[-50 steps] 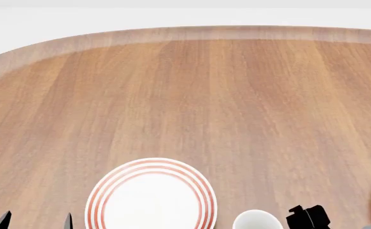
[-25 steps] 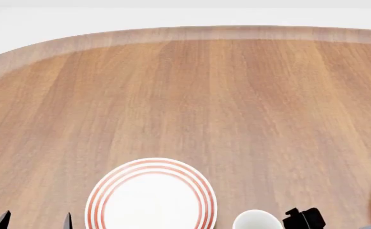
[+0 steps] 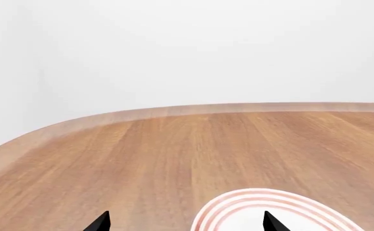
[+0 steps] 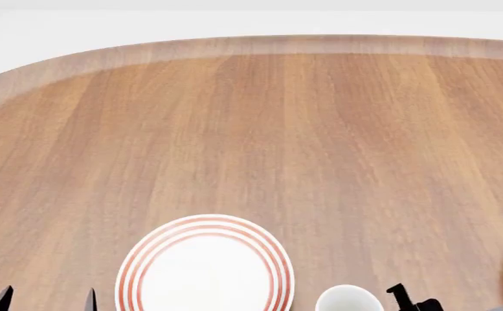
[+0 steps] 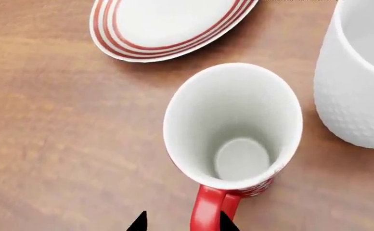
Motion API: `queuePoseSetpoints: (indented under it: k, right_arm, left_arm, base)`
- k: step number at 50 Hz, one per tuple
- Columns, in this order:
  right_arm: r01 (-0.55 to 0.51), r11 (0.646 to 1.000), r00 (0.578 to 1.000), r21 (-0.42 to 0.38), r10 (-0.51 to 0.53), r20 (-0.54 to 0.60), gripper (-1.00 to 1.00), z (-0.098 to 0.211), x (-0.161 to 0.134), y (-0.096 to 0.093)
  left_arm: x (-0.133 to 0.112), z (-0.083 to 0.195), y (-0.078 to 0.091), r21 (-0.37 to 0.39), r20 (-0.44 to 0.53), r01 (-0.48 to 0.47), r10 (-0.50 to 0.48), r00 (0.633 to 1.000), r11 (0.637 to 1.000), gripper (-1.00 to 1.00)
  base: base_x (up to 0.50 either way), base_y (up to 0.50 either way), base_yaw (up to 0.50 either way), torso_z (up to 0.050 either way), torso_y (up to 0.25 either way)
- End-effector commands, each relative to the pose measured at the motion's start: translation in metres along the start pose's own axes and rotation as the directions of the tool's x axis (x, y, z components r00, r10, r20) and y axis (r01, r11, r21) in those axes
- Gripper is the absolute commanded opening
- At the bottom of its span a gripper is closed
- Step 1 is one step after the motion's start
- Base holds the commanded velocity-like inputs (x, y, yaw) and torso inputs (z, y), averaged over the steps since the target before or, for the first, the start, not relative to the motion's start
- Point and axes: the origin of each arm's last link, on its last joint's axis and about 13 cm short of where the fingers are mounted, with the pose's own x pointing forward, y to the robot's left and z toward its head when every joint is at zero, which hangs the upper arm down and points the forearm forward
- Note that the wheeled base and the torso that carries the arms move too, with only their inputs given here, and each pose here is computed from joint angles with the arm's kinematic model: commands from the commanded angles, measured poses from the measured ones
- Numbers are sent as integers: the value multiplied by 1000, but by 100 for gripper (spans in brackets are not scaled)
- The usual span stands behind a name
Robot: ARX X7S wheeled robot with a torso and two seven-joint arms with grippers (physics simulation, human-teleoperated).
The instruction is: Put the red mug on the left plate.
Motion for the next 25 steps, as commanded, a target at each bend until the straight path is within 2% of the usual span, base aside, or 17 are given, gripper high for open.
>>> queuePoseSetpoints:
  k: [1,15,25]
  right_arm:
    - [1,1000,1000,0,-1,4,-100,0,-1,0]
    - [-18,1000,1000,7,18,12,-100,2,-7,-3]
    - [-95,995,994,-16,95,46,-100,4,-26,-5]
  left_arm:
    - [0,0,0,-1,1,-2,2,1000,1000,100]
    - [-1,1,0,0,4,-1,1,1000,1000,100]
    - [0,1,0,1,4,-2,2,1000,1000,100]
  base:
    - [0,0,0,0,0]
    - [0,0,0,0,0]
    - [0,0,0,0,2]
